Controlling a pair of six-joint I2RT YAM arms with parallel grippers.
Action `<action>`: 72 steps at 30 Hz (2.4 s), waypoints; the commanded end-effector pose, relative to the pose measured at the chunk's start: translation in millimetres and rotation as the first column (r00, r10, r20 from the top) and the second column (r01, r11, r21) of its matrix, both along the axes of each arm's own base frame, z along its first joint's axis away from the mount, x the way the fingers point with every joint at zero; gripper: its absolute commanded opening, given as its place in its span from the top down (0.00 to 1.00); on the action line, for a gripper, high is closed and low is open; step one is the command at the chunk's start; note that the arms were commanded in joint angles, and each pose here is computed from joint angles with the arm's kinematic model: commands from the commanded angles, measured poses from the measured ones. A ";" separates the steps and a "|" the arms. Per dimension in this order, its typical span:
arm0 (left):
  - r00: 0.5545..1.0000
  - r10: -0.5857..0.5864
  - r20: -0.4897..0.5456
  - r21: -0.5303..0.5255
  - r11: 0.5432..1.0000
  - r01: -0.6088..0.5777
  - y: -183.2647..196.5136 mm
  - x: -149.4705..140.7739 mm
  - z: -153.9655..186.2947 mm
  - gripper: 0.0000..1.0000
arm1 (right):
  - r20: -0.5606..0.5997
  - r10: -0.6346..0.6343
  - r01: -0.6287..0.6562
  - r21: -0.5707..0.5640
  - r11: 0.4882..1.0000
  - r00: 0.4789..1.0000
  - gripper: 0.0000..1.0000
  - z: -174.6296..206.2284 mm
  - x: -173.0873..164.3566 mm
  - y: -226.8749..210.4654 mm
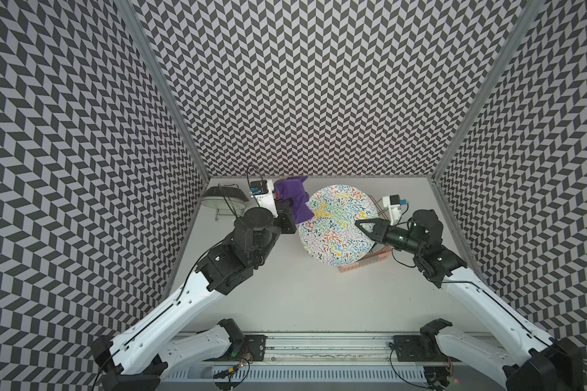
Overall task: Wipe the wet plate dry
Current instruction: Wipe the plate with towel.
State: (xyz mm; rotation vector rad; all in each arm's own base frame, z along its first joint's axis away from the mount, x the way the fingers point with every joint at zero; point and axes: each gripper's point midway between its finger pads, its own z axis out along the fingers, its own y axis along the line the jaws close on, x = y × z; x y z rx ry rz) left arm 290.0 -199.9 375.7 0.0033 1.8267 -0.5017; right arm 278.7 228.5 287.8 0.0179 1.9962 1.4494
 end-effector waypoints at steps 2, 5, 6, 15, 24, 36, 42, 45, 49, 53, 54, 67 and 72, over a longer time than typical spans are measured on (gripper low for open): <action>0.984 -0.073 -0.160 0.164 0.981 0.099 -23.8 6.8 -69.6 1.00 | 0.208 0.036 -0.085 0.233 0.969 0.978 1.00 86.4 -11.6 17.3; 0.974 -0.092 -0.206 0.106 0.988 0.116 -28.7 1.7 -84.5 1.00 | 0.207 -0.008 -0.052 0.285 0.957 0.978 1.00 98.5 -6.9 13.3; 0.964 -0.169 -0.206 0.062 0.981 0.185 -40.5 -5.5 -83.8 1.00 | 0.213 -0.035 -0.031 0.300 0.953 0.976 1.00 104.6 -3.4 10.8; 0.823 -0.469 -0.322 -0.033 0.874 0.485 -108.2 -49.0 -126.9 1.00 | 0.276 -0.112 0.000 0.378 0.926 0.955 1.00 143.5 9.4 5.7; 0.938 -0.255 -0.235 -0.118 0.965 0.233 -11.9 46.3 -76.5 1.00 | 0.384 0.066 -0.176 0.257 0.950 0.921 1.00 145.2 -28.9 48.6; 0.813 -0.556 -0.171 -0.088 0.831 0.550 -112.2 3.9 -75.1 1.00 | 0.442 -0.006 -0.124 0.264 0.956 0.897 1.00 165.6 -19.0 35.2; 0.892 -0.387 -0.234 -0.065 0.921 0.383 -57.2 1.7 -102.8 1.00 | 0.481 -0.112 -0.046 0.304 0.952 0.870 1.00 197.1 -1.8 -10.3; 0.910 -0.349 -0.224 -0.119 0.937 0.329 -31.2 13.7 -91.0 1.00 | 0.499 -0.042 -0.104 0.261 0.960 0.866 1.00 191.9 -11.6 1.1; 0.895 -0.423 -0.140 -0.162 0.902 0.401 -48.3 20.1 -51.1 1.00 | 0.477 0.080 -0.205 0.218 0.954 0.875 1.00 172.4 -30.8 39.2; 0.828 -0.544 -0.136 -0.107 0.839 0.534 -107.6 -0.5 -53.6 1.00 | 0.505 0.050 -0.223 0.287 0.932 0.862 1.00 196.8 -27.5 42.5; 0.815 -0.561 -0.149 -0.099 0.828 0.552 -119.0 -6.9 -60.8 1.00 | 0.517 0.027 -0.206 0.294 0.933 0.856 1.00 206.6 -22.6 39.3; 0.933 -0.359 -0.032 -0.251 0.906 0.340 -41.0 71.3 9.3 1.00 | 0.519 0.184 -0.283 0.117 0.952 0.834 1.00 170.2 -44.3 76.9; 0.884 -0.464 -0.055 -0.124 0.882 0.455 -89.1 61.0 4.2 1.00 | 0.524 0.184 -0.269 0.090 0.959 0.831 1.00 168.6 -46.0 75.8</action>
